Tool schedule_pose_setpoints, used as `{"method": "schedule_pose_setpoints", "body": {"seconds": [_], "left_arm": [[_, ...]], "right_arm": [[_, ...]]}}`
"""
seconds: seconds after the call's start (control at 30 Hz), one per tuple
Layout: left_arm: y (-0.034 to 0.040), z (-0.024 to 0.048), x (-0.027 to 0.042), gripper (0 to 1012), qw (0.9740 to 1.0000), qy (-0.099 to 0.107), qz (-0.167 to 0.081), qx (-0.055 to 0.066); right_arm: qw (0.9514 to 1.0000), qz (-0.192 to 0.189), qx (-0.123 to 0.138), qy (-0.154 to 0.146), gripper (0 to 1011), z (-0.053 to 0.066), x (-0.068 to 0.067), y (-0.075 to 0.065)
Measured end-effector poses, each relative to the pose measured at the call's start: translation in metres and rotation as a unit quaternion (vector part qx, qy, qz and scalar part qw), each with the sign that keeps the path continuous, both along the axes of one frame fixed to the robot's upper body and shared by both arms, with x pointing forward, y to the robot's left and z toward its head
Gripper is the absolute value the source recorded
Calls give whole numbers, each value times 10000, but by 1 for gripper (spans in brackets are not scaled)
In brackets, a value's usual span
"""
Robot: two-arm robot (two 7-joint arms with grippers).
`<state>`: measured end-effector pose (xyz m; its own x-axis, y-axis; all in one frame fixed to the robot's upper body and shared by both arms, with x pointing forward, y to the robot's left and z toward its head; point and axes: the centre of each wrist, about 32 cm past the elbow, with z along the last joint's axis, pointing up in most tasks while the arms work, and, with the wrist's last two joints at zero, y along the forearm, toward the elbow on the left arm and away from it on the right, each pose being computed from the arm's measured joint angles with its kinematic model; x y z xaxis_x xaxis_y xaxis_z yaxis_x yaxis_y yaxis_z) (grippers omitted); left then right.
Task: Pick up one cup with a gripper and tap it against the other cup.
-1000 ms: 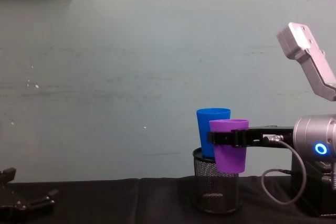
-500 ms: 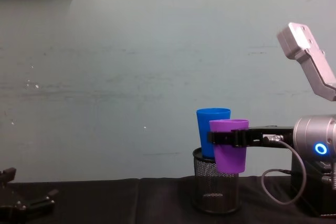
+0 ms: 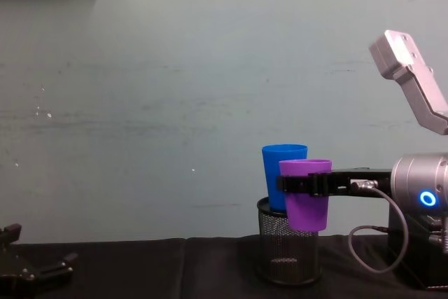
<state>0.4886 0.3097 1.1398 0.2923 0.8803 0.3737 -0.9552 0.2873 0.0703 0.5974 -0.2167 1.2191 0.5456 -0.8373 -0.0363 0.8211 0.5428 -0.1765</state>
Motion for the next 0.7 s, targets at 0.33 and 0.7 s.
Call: {"method": "schedule_pose_setpoints", "body": {"seconds": [0.33, 0.7], "left_arm": [[0, 0, 0, 1000, 10000, 0, 0, 0], [0, 0, 0, 1000, 10000, 0, 0, 0]], "right_arm": [[10000, 0, 0, 0, 737, 0, 0, 0], [10000, 0, 0, 0, 737, 0, 0, 0]]}}
